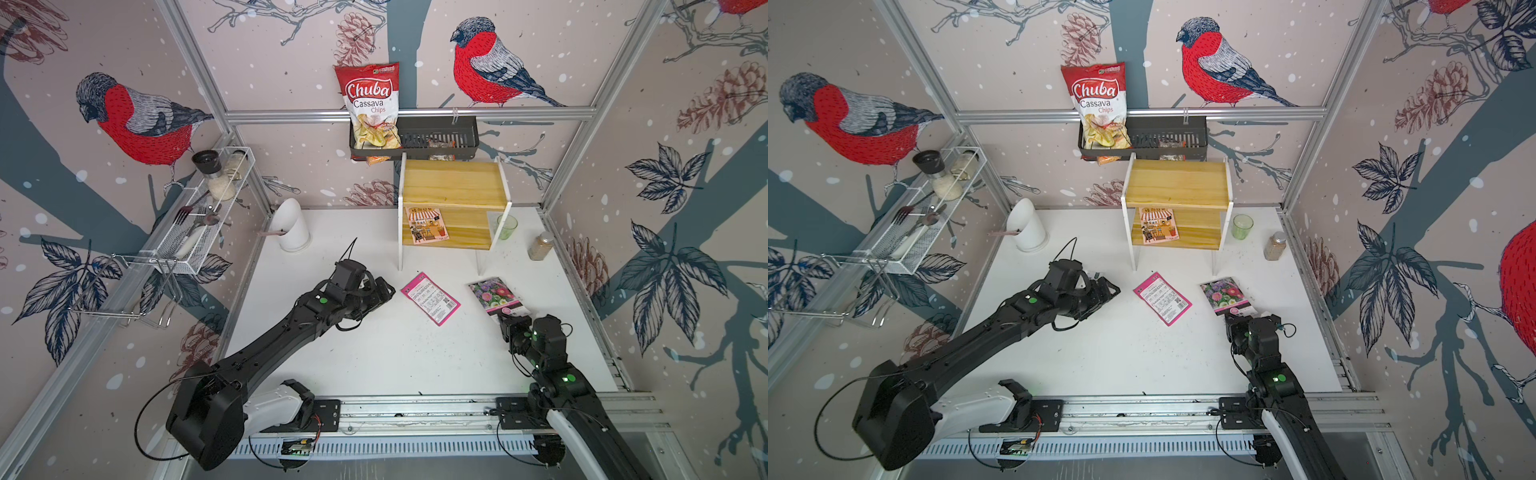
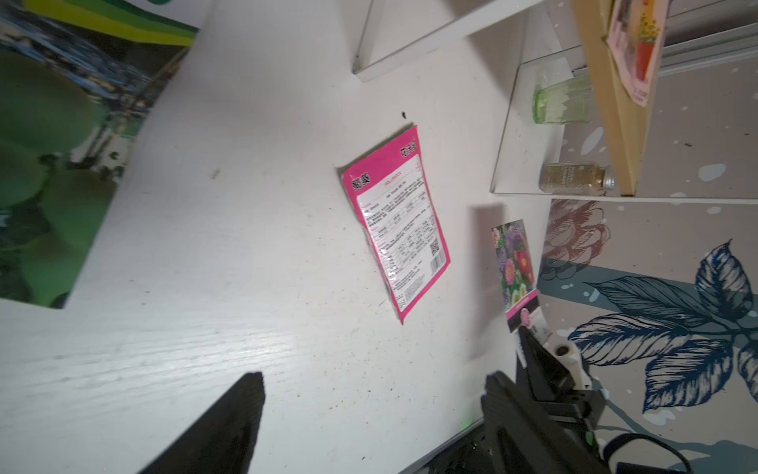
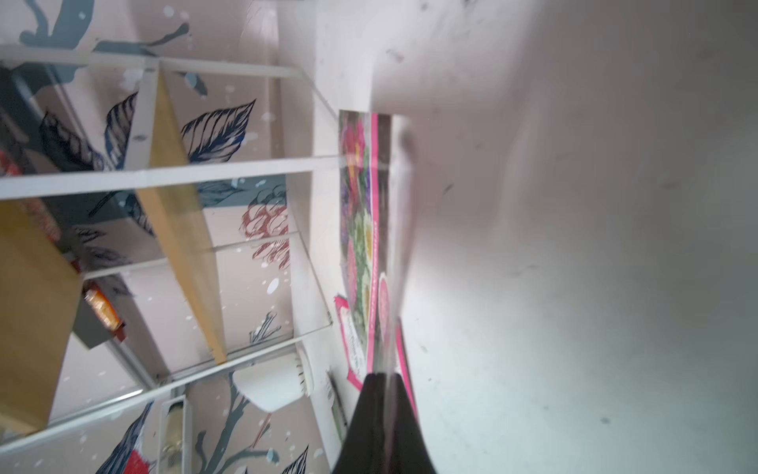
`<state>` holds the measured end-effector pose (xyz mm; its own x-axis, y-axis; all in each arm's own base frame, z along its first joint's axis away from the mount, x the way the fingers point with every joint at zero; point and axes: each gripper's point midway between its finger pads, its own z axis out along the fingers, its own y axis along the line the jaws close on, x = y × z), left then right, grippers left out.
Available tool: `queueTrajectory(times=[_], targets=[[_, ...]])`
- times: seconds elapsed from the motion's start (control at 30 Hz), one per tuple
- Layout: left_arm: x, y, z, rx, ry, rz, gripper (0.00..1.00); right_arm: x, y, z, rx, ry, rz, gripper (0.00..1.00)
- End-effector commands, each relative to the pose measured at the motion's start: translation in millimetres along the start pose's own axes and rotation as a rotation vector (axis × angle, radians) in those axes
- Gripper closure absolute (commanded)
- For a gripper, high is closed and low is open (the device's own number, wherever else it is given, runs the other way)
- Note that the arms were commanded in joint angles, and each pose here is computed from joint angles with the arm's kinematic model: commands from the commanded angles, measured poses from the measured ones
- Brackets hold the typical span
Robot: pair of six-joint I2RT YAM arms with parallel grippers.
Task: Take the seed bag off the shelf
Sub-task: Place the seed packet at the center of the board.
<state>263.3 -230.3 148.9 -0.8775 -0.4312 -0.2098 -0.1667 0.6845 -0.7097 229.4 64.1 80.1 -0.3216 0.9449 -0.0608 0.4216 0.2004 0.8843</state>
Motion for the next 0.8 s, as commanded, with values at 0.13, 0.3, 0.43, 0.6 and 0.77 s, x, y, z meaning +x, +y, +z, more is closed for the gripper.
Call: queueTrajectory(times=[0.13,0.3,0.43,0.6,0.77], targets=[[-48,-70,10,0.188,-0.262,-0.159,0.10,-8,-52,-7,0.219,-0.042,0.019,0.17],[-64,-115,24,0.262,-0.335,-0.174,0.07,-9,-47,-13,0.260,-0.030,-0.015,0.00],[-55,-128,46,0.309,-0.352,-0.241,0.05,-7,-41,-9,0.254,-0.001,-0.034,0.00],[-49,-129,69,0.335,-0.371,-0.320,0.05,-5,-33,-4,0.229,0.029,-0.048,0.00],[-64,-151,72,0.350,-0.462,-0.281,0.05,-4,-33,-1,0.231,0.059,-0.077,0.00]])
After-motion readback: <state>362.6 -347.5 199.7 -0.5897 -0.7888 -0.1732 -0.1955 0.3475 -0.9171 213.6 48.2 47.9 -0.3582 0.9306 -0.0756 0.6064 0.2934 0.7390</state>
